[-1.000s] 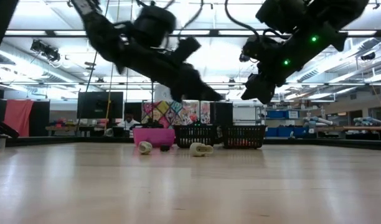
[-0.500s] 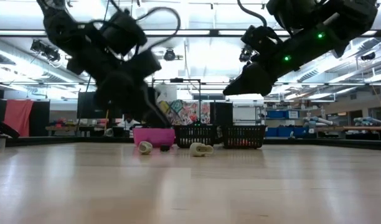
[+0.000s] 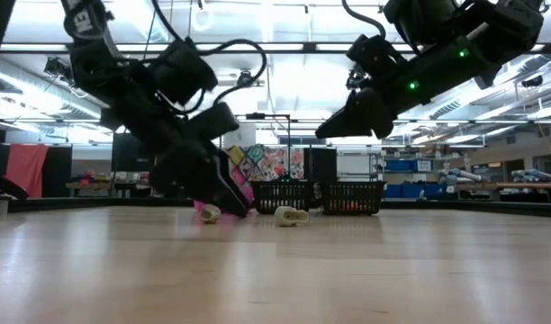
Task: Sort Halloween decoration
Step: Put the black skeleton toy into the red bowl
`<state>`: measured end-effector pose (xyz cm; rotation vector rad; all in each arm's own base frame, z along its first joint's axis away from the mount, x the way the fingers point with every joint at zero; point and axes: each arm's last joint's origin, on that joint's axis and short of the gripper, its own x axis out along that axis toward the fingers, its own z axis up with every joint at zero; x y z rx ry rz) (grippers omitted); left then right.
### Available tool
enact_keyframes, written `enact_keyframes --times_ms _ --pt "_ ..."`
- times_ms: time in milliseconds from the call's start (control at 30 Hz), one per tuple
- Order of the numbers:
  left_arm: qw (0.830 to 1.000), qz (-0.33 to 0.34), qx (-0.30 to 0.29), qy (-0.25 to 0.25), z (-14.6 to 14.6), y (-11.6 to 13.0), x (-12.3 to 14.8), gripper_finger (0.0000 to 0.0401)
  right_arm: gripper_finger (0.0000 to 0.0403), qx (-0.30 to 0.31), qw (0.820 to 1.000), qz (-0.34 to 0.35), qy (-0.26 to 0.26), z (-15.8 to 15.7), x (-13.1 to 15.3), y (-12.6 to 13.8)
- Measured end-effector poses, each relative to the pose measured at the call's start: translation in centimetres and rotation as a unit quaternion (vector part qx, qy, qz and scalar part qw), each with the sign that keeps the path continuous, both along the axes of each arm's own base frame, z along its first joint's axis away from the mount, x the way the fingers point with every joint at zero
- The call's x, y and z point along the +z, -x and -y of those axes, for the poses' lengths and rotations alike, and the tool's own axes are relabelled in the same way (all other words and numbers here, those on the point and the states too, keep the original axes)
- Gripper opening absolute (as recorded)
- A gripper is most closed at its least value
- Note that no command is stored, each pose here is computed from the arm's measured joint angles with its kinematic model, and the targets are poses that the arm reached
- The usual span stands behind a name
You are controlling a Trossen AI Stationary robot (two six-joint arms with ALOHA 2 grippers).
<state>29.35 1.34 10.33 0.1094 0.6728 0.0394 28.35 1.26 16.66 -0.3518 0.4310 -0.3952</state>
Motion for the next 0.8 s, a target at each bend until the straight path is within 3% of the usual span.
enact_keyframes --times_ms 433,800 --pt "1.000 -0.007 0.011 -0.001 -0.07 -0.22 -1.00 0.0186 0.0162 0.000 1.000 0.002 0.003 0.00 0.05 -0.02" --pt "0.999 -0.008 0.035 0.004 -0.17 -0.18 -1.10 0.0100 0.0162 0.000 1.000 0.002 0.003 0.01 0.05 -0.02"
